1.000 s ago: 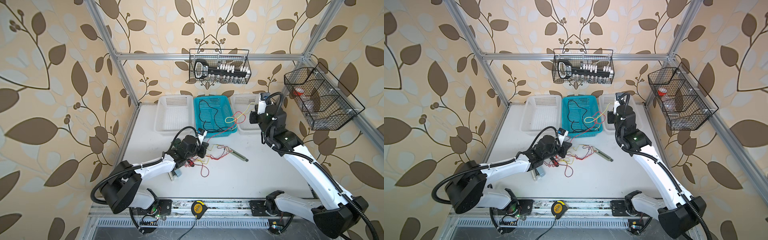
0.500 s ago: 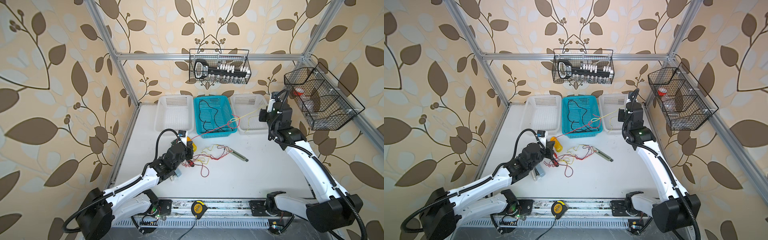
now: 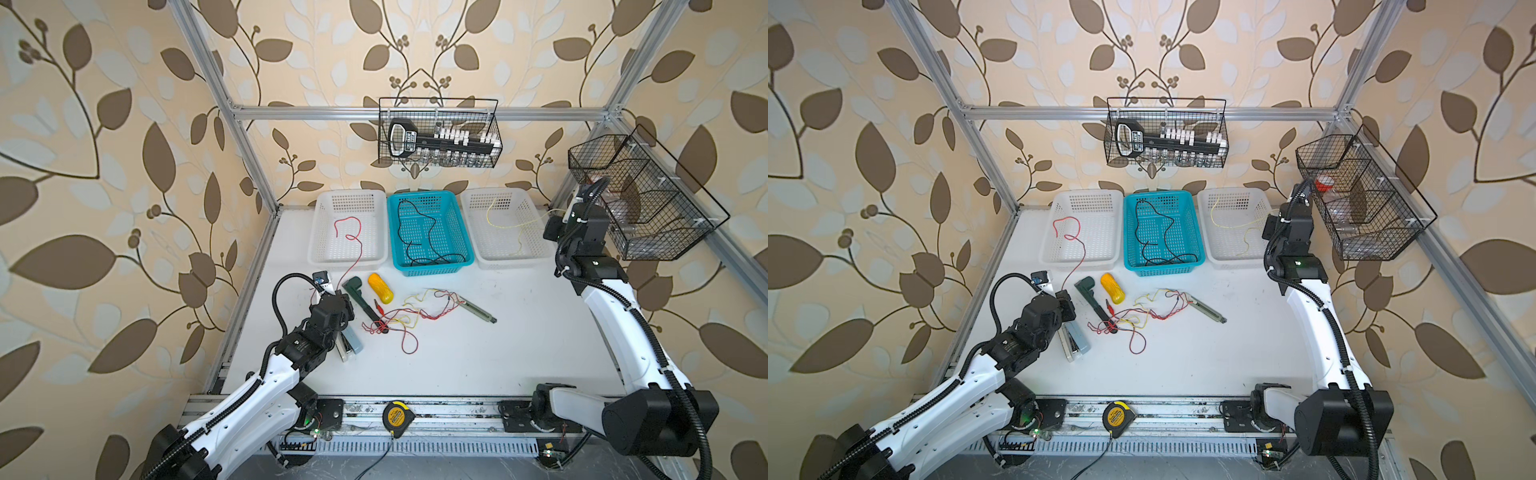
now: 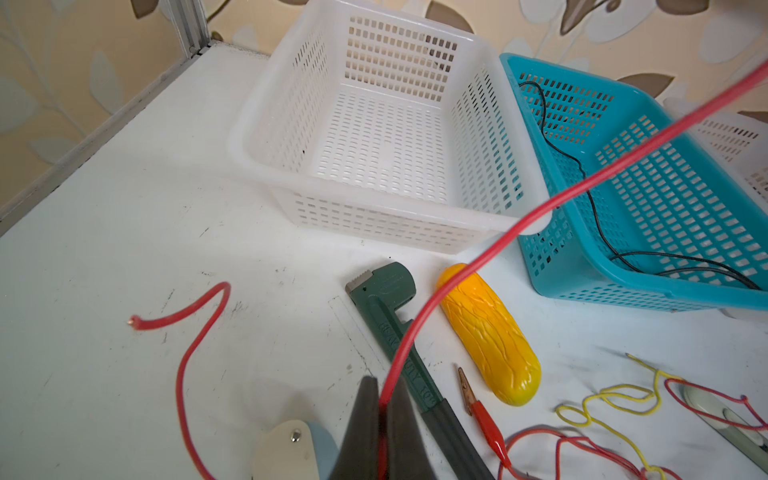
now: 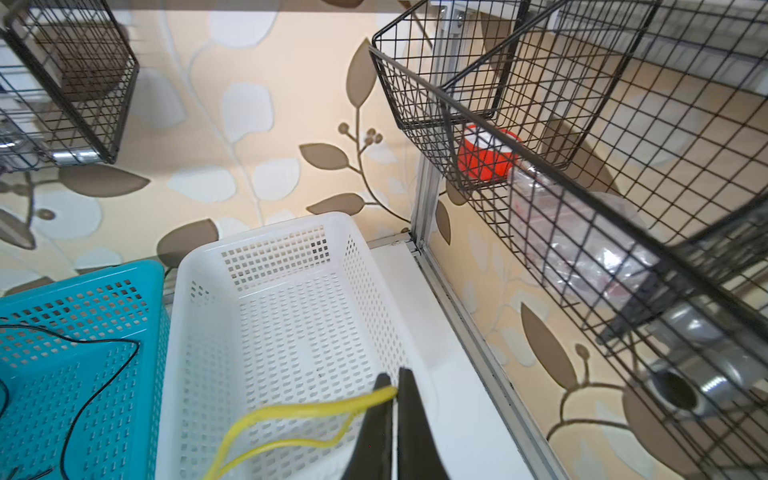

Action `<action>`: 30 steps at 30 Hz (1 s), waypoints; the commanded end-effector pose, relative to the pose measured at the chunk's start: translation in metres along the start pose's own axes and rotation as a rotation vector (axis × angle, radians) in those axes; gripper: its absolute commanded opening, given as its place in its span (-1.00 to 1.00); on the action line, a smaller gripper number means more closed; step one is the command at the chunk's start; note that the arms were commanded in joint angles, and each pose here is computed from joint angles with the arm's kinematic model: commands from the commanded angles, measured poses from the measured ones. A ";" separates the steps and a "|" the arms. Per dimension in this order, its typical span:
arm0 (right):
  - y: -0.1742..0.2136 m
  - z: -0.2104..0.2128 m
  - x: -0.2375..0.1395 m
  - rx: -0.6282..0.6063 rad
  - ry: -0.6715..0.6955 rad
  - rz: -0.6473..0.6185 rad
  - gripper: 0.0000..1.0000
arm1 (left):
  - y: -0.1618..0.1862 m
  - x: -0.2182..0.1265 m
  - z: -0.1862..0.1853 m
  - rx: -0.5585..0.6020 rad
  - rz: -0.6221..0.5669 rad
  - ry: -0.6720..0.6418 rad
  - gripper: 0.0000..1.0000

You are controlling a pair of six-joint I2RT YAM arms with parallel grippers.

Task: Untangle the cables

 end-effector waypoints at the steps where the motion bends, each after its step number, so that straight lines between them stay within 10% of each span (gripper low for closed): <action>1: -0.001 0.008 0.010 0.027 -0.047 -0.038 -1.00 | -0.007 0.001 -0.011 -0.029 -0.022 0.084 -1.00; 17: 0.043 0.059 0.140 -0.064 0.048 0.194 -0.99 | -0.049 -0.011 -0.071 0.079 0.049 0.382 -1.00; 30: 0.092 0.081 0.179 -0.114 -0.026 0.365 -0.54 | -0.094 0.014 -0.115 0.171 0.049 0.209 -1.00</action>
Point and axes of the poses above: each gripper's point midway between its finger pads, its own x axis out along the fingers, its own z axis along the line the jaws close on, y = z × x, the point moved 10 cm from there along -x, back along the fingers, and after that the axes turned 13 degrees about -x, right-handed, at the moved point
